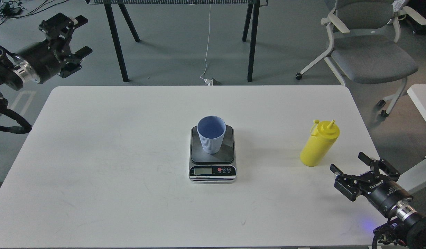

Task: Pour seasoning into cup on scale with both arms
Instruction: 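Bring the right gripper low toward the yellow squeeze bottle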

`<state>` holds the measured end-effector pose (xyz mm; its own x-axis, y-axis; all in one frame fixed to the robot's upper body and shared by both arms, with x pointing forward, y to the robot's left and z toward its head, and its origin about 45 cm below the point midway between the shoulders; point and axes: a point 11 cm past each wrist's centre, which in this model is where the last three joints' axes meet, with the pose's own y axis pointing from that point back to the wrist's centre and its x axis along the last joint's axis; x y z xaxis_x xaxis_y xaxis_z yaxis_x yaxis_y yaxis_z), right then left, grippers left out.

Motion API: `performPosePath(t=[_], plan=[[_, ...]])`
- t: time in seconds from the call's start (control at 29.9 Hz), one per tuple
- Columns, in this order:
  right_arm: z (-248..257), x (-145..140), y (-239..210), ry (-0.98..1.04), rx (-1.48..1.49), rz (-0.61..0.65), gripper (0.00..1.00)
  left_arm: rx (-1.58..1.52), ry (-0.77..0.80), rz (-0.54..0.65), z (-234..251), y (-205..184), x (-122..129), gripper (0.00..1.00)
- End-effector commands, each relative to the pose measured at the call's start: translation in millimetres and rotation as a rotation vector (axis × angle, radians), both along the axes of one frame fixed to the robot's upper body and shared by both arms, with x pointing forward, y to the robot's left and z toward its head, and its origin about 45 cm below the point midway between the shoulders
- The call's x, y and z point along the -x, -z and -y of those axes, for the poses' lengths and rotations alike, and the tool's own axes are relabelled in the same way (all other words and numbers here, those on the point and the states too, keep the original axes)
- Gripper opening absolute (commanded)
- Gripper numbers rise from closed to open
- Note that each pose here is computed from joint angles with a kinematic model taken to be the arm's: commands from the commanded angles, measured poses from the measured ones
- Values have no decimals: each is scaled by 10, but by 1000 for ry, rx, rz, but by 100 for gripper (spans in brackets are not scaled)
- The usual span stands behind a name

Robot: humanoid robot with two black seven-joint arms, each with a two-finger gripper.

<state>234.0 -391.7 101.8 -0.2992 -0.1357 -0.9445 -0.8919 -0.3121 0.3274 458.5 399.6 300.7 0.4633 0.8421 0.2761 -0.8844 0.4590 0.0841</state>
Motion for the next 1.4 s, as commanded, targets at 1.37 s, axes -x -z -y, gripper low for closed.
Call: performPosePath(t=[1.37], plan=[[-389, -682, 269, -7, 50, 75, 100, -1, -10, -23, -51, 107, 53, 99]])
